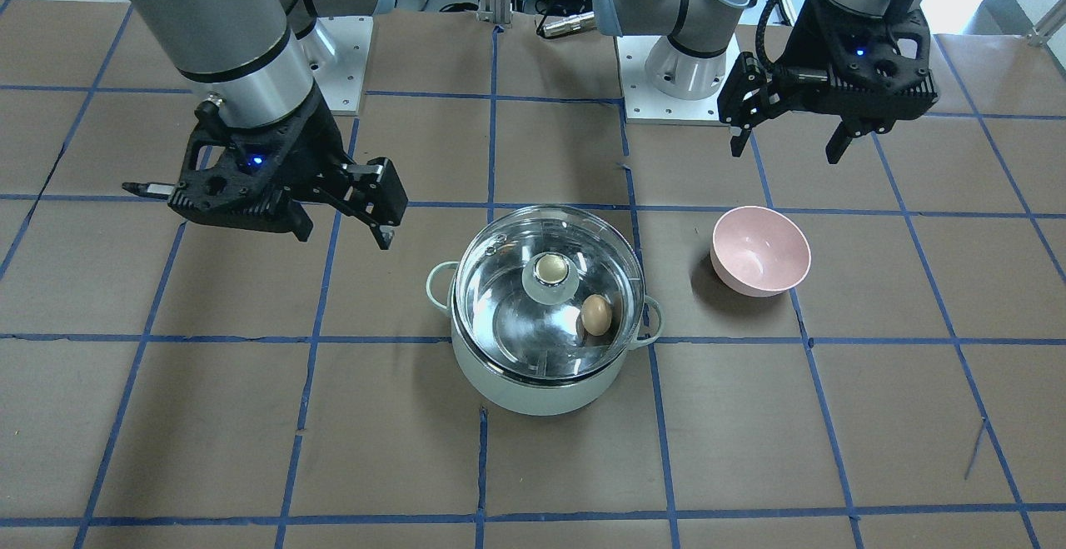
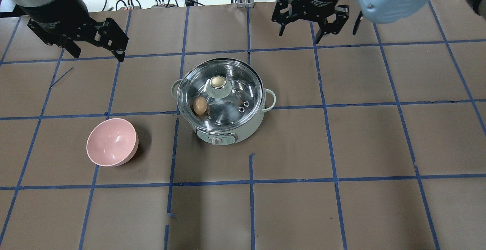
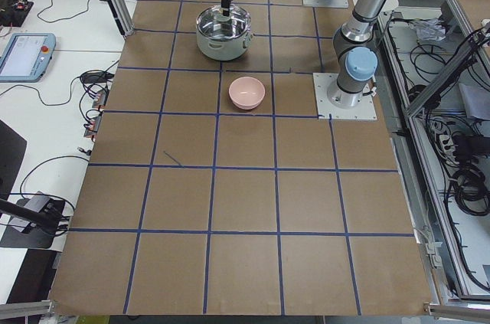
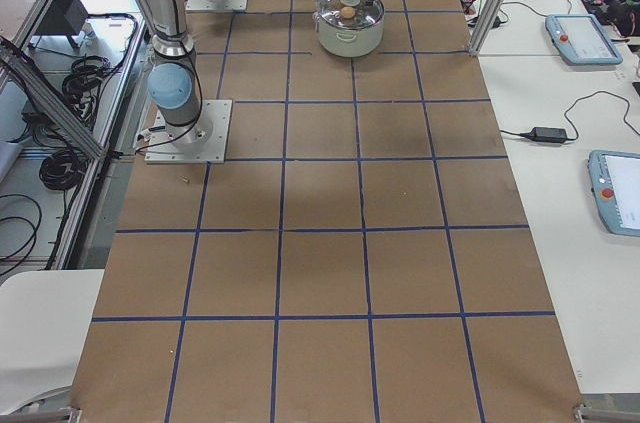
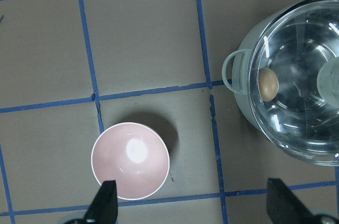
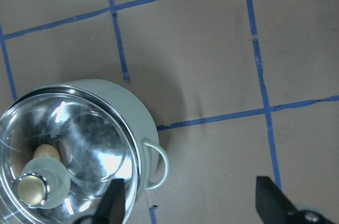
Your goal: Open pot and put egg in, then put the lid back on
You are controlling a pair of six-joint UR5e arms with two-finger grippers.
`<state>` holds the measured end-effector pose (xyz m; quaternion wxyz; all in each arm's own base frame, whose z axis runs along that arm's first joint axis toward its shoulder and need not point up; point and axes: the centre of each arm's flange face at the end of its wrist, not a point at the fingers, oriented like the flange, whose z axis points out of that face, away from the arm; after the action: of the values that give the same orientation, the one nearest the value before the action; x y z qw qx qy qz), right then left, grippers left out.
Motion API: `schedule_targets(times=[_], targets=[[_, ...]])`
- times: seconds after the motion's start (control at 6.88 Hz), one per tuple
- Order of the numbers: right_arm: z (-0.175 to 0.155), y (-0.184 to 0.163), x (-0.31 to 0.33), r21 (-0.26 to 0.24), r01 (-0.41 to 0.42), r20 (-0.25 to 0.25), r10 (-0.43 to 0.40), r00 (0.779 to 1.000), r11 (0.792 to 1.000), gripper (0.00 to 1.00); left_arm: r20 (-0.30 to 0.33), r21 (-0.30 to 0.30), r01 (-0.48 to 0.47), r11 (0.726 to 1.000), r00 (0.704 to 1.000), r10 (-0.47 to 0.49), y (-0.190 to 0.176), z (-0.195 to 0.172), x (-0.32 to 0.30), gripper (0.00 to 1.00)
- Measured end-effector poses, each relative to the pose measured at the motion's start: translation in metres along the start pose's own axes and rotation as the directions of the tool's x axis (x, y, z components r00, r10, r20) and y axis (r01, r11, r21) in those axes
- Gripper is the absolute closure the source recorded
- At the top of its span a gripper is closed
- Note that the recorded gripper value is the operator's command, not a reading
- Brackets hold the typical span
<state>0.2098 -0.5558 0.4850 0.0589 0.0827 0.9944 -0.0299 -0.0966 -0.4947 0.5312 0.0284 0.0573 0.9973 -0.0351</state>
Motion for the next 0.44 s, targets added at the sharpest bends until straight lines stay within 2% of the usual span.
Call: schedule_targets(times=[0.29, 0.44], targets=[[-0.0058, 0.0018, 0.0175, -0.027, 0.161, -0.05, -0.163, 0.985, 0.987, 0.0, 0.0, 0.001, 0.001, 1.0, 1.0, -0.001, -0.0001, -0.0004, 0.0003, 0.0], [-0.0067, 0.0034, 0.0194, -0.03, 0.209, -0.076, -0.211, 0.974, 0.977, 0.0, -0.001, 0.0, 0.006, 1.0, 1.0, -0.006, -0.0005, 0.0002, 0.0009, 0.0]])
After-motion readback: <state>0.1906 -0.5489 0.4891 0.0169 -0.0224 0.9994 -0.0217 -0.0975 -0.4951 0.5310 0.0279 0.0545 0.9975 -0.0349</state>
